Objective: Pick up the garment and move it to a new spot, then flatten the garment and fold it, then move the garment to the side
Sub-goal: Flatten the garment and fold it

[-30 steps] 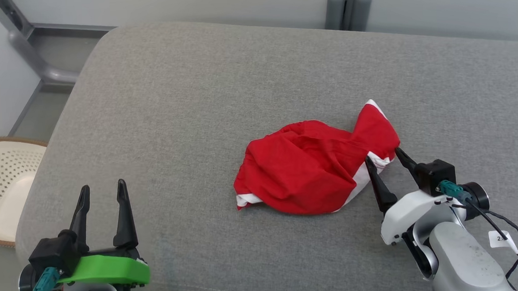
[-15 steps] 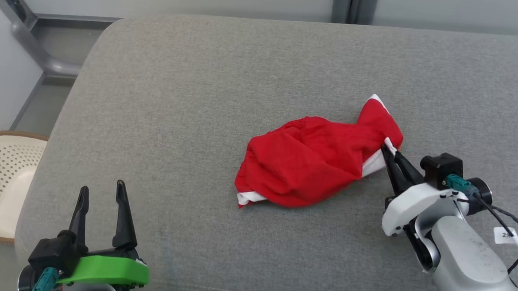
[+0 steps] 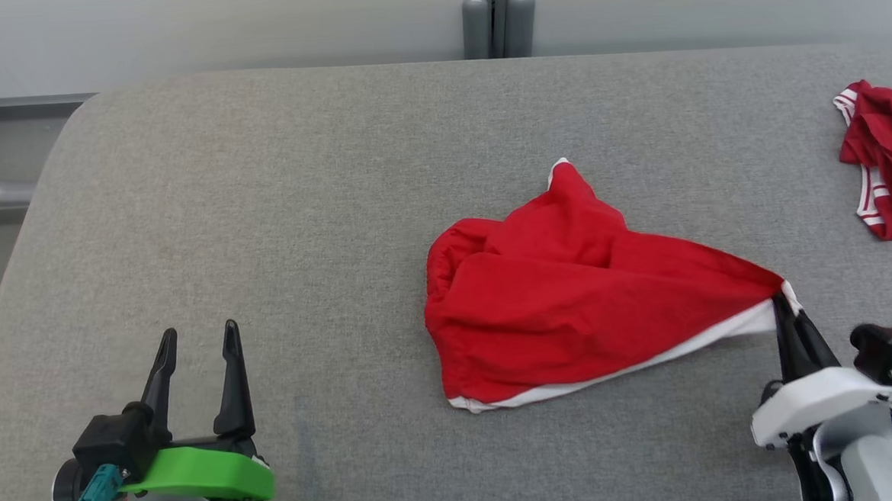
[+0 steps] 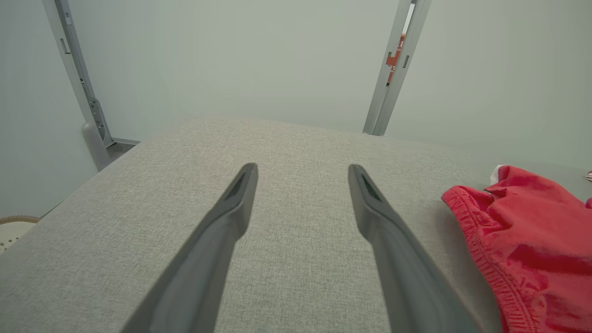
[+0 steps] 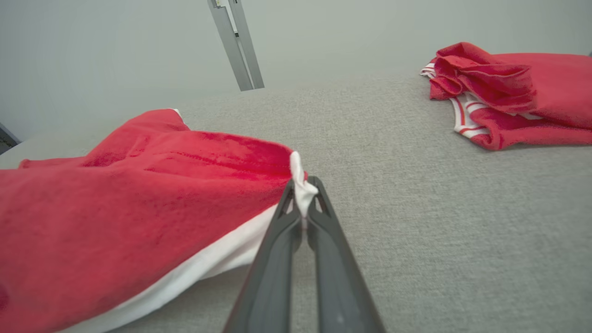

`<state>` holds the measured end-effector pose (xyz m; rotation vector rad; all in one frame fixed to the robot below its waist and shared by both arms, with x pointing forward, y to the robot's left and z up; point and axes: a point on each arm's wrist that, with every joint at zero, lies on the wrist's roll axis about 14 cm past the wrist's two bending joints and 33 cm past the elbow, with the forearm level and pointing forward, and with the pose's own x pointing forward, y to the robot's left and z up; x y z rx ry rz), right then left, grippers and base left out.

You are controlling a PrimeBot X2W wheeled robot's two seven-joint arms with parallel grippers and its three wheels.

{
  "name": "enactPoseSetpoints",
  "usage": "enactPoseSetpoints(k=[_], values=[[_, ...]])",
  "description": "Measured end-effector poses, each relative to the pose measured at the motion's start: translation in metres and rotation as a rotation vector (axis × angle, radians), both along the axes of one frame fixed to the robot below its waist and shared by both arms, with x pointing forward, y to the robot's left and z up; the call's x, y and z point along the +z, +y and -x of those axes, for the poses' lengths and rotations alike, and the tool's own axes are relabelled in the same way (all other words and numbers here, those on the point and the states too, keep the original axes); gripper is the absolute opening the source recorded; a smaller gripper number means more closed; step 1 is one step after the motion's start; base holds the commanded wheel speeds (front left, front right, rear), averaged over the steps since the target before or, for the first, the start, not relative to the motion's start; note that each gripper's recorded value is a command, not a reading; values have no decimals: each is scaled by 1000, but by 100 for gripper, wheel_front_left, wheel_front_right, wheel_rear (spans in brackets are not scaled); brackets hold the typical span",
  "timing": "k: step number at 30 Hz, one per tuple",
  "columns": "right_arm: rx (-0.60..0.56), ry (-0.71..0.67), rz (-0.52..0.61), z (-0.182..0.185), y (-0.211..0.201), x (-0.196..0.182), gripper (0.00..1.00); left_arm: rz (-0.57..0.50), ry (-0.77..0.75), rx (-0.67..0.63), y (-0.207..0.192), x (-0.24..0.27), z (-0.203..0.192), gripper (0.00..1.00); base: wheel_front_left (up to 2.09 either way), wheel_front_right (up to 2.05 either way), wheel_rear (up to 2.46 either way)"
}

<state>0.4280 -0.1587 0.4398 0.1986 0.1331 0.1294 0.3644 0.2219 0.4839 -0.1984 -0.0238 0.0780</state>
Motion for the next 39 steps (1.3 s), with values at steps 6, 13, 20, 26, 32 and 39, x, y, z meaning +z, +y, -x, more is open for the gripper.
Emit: enactPoseSetpoints(k=[6, 13, 20, 26, 32, 39], values=[[-91, 58, -54, 29, -25, -16, 11, 8, -4, -25, -9, 0, 0, 100, 0, 0, 0], [-62, -44, -20, 22, -19, 16, 100, 9, -13, -42, -15, 3, 2, 100, 0, 0, 0], [-37, -190, -15, 18, -7, 62, 100, 4, -32, -52, -18, 9, 4, 100, 0, 0, 0], [-5, -287, -4, 26, 6, 91, 100, 2, -34, -59, -20, 10, 5, 100, 0, 0, 0], [29, -346, 6, 37, 18, 109, 100, -1, -32, -64, -21, 9, 4, 100, 0, 0, 0], [58, -374, 10, 50, 29, 117, 100, -6, -36, -67, -21, 10, 4, 100, 0, 0, 0]])
